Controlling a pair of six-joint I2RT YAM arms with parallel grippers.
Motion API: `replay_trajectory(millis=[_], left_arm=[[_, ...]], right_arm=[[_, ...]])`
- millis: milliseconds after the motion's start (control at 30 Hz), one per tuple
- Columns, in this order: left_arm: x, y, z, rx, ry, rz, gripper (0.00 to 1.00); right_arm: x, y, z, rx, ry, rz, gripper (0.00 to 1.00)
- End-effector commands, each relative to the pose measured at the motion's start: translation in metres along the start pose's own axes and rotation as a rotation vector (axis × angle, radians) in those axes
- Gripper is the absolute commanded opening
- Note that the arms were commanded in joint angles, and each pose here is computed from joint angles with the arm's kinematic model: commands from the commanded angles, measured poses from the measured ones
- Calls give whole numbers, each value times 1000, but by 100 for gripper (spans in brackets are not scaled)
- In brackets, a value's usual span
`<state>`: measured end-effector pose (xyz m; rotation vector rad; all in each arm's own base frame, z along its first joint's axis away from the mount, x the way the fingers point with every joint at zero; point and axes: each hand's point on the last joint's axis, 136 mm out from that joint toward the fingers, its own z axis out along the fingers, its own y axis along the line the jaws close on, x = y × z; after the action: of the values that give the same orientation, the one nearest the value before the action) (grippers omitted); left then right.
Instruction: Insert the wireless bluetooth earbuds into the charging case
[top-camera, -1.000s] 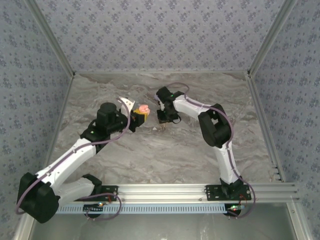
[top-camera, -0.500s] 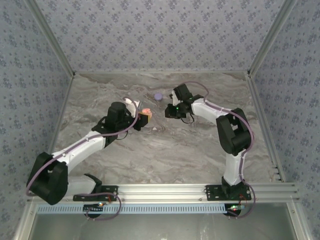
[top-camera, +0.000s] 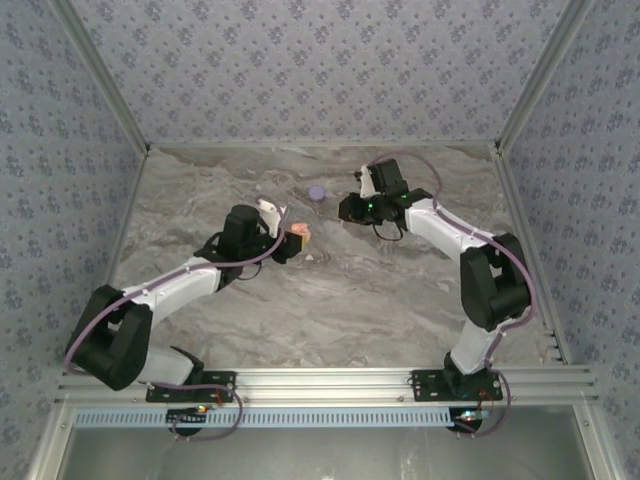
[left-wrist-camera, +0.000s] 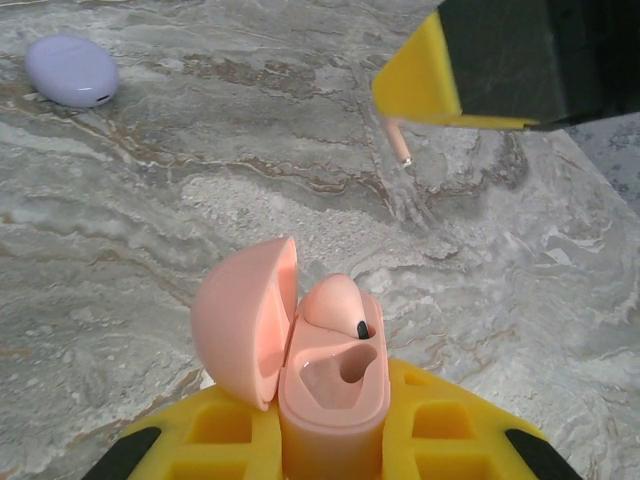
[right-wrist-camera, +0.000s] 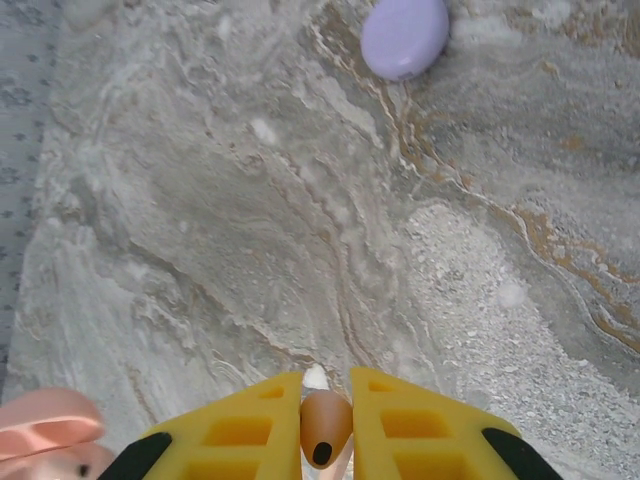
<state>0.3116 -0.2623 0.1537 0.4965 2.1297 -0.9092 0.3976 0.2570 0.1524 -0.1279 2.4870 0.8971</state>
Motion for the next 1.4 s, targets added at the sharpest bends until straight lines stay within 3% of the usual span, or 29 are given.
replay_trajectory(millis=[0, 533, 900, 1367], left_arm=[[-7, -15, 3, 89, -41, 35, 9], [-19, -37, 6, 243, -150, 86, 9], [-34, -53, 2, 338, -220, 80, 9], [-45, -57, 1, 340, -226, 52, 9]], right_arm=[[-13, 20, -20, -64, -65, -19, 18], [-22, 85, -64, -165, -189, -220, 18], [-15, 115, -68, -216, -188, -296, 19], [-7, 133, -69, -253, -179, -341, 19]])
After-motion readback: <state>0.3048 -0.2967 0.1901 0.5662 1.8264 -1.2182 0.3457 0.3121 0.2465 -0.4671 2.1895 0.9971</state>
